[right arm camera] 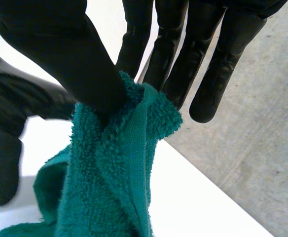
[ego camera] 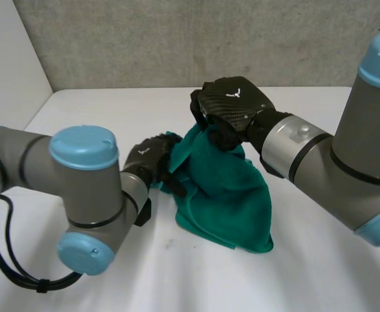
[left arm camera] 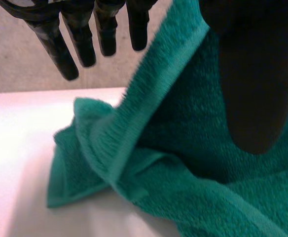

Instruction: Fold the towel.

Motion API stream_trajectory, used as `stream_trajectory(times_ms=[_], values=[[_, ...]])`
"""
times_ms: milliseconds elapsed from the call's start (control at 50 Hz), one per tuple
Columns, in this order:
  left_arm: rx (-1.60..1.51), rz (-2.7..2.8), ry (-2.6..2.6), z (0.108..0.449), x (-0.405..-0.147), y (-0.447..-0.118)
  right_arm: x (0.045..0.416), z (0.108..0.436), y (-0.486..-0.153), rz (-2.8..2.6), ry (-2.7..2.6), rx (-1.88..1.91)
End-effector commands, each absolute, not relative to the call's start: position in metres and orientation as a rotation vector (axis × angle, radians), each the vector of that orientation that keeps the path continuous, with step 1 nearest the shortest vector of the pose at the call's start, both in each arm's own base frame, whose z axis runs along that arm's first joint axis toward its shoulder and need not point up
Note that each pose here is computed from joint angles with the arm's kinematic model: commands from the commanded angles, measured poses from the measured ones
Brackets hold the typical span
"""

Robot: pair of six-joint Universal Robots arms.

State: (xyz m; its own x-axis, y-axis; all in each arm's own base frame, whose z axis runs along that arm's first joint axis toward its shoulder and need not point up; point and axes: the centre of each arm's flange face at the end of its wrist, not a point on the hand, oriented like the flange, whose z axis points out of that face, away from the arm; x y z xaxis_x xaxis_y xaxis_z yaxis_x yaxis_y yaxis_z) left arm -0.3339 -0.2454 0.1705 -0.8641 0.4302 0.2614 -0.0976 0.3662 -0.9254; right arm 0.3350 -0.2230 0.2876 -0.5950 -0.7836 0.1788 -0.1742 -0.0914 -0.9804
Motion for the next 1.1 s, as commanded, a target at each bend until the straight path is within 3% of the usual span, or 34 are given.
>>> stream_trajectory(times_ms=[20,100,220,360,560,700,800,920,1000,1020,1100], values=[[-0.265,1.474,-2.197,0.15,-0.34,-0.251,0.331,0.287,-0.214,-1.736,1.721,-1.028],[-0.203,1.568,-2.175,0.16,-0.333,-0.262,0.325,0.288,-0.215,-1.748,1.744,-1.007],[-0.109,1.718,-2.103,0.208,-0.303,-0.275,0.319,0.28,-0.217,-1.677,1.799,-0.926],[-0.369,1.725,-2.061,0.23,-0.298,-0.25,0.284,0.272,-0.263,-1.561,1.954,-0.748],[-0.672,1.868,-2.034,0.254,-0.284,-0.222,0.283,0.215,-0.309,-1.127,2.105,-0.728],[-0.697,1.974,-1.959,0.28,-0.28,-0.217,0.284,0.17,-0.314,-1.003,2.187,-0.931],[-0.674,2.047,-1.919,0.296,-0.275,-0.226,0.285,0.164,-0.312,-1.006,2.171,-1.083],[-0.682,2.132,-1.88,0.308,-0.281,-0.253,0.293,0.204,-0.348,-1.348,2.087,-1.053],[-0.678,2.27,-1.766,0.336,-0.295,-0.283,0.288,0.279,-0.381,-1.829,1.922,-0.831],[-0.67,2.312,-1.723,0.346,-0.297,-0.288,0.282,0.317,-0.385,-2.023,1.811,-0.719],[-0.547,2.55,-1.435,0.402,-0.301,-0.304,0.265,0.388,-0.375,-2.357,1.498,-0.494]])
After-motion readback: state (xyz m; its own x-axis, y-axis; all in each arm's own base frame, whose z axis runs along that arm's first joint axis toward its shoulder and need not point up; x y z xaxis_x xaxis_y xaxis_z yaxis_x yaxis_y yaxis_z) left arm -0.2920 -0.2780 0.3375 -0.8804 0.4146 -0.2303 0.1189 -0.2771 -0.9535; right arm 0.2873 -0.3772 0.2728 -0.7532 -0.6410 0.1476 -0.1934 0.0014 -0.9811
